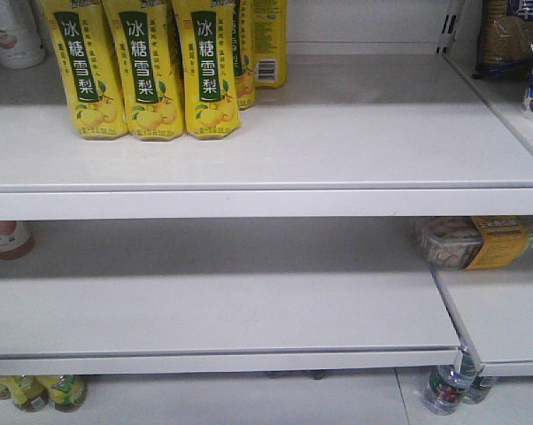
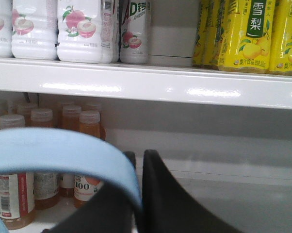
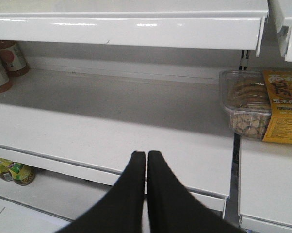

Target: Place coke in basket with both arms

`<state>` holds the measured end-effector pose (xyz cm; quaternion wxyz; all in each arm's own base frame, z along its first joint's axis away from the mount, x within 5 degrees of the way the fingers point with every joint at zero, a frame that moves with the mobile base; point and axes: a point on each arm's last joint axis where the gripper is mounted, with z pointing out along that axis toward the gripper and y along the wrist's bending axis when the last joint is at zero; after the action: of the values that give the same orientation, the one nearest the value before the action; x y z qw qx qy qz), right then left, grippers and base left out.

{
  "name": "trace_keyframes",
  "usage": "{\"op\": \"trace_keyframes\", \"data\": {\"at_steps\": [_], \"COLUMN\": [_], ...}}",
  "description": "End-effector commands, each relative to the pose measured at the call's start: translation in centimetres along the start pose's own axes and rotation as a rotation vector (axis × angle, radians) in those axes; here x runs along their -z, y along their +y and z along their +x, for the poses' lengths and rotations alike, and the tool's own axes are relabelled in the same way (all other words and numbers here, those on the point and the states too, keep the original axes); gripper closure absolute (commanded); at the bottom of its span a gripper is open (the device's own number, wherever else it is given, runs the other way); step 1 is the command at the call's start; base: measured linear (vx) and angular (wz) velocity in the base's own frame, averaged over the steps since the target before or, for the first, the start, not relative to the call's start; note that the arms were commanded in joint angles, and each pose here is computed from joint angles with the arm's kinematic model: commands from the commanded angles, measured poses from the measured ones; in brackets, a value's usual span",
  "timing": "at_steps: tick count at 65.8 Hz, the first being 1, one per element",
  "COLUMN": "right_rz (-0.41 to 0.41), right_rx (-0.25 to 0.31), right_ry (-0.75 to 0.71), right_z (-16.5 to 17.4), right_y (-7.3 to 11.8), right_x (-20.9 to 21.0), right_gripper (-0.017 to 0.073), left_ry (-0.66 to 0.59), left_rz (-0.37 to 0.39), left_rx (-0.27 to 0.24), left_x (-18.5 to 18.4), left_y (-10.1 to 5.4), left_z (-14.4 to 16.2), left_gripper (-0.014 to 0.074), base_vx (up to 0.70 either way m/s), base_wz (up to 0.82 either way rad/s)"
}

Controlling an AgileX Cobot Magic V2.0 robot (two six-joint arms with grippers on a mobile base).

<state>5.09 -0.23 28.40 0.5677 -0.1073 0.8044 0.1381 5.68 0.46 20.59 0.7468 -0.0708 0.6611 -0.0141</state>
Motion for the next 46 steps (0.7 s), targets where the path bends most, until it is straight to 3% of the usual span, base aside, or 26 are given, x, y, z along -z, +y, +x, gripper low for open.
{"op": "trace_keyframes", "data": {"at_steps": [1, 15, 46], "right_rz": [-0.021, -0.021, -0.021], "right_rx": [0.022, 0.022, 0.022], "right_ry": [-0.069, -0.069, -0.069], "right_z": [-1.2, -1.2, -1.2], "right_y": [0.25, 0.25, 0.25], "right_x": [0.25, 0.25, 0.25], "right_gripper": [0.0564, 0.0564, 0.0564], "left_ry": [-0.204, -0.208, -0.201], "left_rz": [0.062, 0.066, 0.063], "left_rx": [-0.099, -0.069, -0.07], "left_x": [0.42, 0.43, 0.41], "left_y": [-0.74, -0.74, -0.73], "left_z": [-2.48, -2.53, -2.49], "left_gripper": [0.06, 0.06, 0.06], "base_vx": [0.0, 0.0, 0.0], "base_wz": [0.0, 0.0, 0.0]}}
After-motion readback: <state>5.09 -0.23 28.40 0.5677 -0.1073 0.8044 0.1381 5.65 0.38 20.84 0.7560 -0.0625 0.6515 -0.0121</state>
